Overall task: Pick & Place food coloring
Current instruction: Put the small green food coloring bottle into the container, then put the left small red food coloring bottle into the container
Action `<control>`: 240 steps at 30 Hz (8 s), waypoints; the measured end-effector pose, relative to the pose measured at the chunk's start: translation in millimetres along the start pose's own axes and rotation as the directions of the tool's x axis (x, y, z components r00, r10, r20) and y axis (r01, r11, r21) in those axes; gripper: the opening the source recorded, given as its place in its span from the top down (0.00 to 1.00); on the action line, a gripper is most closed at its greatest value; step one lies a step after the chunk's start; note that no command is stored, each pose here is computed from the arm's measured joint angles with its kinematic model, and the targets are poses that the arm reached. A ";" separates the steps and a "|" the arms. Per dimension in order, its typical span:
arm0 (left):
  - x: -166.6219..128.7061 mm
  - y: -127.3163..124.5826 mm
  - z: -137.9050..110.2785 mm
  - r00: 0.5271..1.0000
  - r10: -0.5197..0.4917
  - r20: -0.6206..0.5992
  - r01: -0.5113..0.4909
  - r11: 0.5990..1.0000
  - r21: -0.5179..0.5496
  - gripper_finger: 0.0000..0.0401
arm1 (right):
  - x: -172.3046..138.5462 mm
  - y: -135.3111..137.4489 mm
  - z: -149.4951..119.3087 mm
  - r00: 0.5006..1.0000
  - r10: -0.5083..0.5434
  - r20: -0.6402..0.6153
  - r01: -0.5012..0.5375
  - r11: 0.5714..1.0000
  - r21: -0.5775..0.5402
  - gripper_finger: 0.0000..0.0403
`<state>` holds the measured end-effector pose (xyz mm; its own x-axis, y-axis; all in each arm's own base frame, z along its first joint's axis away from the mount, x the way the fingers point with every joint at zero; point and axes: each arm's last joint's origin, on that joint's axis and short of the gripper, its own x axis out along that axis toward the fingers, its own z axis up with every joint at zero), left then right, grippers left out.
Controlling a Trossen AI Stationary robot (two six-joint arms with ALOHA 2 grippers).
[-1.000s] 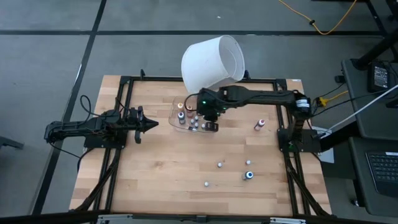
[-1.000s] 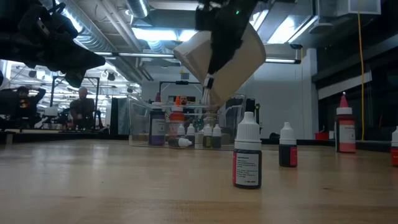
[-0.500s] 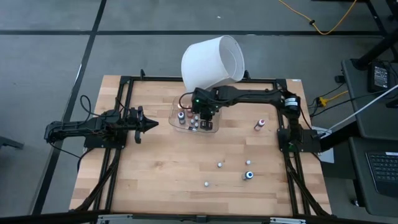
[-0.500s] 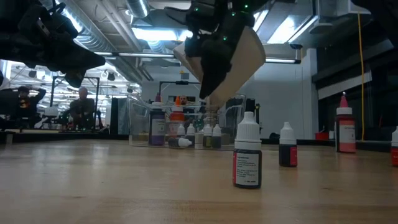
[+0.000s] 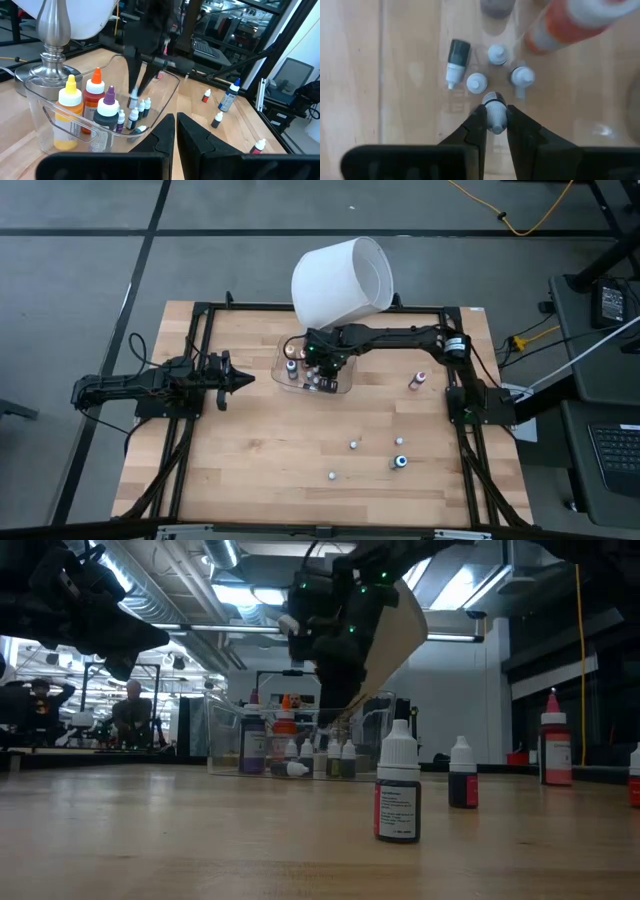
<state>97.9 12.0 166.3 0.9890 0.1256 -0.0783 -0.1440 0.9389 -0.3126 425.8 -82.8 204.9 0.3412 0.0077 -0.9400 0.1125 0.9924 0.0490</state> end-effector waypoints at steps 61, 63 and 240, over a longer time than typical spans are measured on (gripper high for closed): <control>0.0 0.0 0.0 1.000 0.000 0.000 0.000 1.000 0.000 0.96 | 14.7 -6.7 8.6 1.000 0.020 -0.010 -0.019 0.999 0.030 0.55; 0.0 0.0 0.0 1.000 0.000 0.000 0.000 1.000 0.000 0.96 | 4.7 -0.9 9.2 0.999 0.020 -0.033 -0.020 1.000 0.021 0.55; 0.0 0.0 0.0 1.000 0.000 0.000 0.000 1.000 0.000 0.96 | -14.5 -15.0 -55.1 0.999 0.010 0.038 -0.015 0.991 0.129 0.86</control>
<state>97.9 12.0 166.4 0.9890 0.1256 -0.0778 -0.1438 0.9389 -0.3126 367.7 -91.1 199.2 0.3771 0.0128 -0.9261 0.2274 0.9680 0.1060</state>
